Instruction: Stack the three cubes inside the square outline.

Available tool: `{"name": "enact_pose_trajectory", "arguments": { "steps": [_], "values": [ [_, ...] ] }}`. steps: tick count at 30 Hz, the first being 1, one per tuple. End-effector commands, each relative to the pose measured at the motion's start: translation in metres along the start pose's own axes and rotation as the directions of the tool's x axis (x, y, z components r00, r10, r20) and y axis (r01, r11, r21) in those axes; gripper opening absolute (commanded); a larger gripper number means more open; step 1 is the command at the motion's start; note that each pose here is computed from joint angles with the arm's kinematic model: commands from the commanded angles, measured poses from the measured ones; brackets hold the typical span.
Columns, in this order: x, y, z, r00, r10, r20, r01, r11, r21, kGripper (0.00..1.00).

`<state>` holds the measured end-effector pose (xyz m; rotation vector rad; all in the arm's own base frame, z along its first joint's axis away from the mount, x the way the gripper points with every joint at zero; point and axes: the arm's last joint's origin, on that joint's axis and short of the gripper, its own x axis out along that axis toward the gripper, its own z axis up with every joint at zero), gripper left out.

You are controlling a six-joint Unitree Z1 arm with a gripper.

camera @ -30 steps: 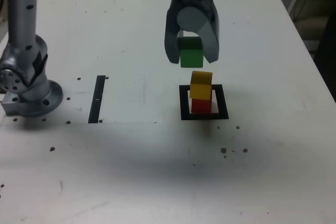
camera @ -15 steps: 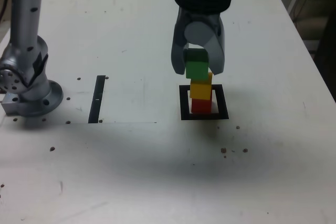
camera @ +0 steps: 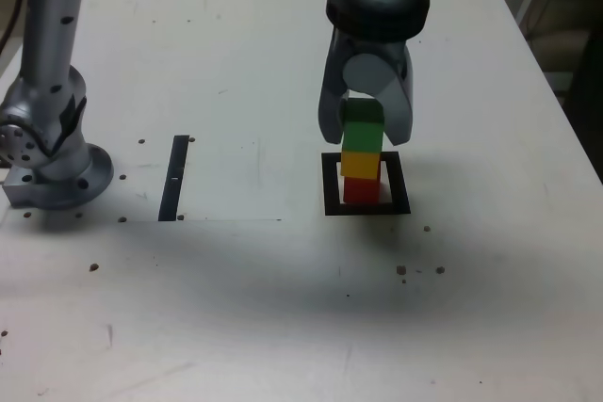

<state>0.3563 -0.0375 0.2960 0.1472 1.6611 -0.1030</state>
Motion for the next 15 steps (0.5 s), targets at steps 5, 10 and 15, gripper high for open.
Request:
{"name": "enact_pose_trajectory", "arguments": {
  "steps": [5, 10, 15],
  "values": [
    [0.0065, 0.0032, -0.0002, 0.9999, 0.002, -0.011, -0.002, 1.000, -0.008, 0.99],
    [0.0057, 0.0051, -0.0029, 0.9998, 0.014, -0.012, -0.014, 1.000, -0.016, 0.99],
    [0.0006, 0.0065, -0.0081, 0.9994, 0.034, -0.003, -0.034, 0.999, -0.027, 1.00]
  ]
}}
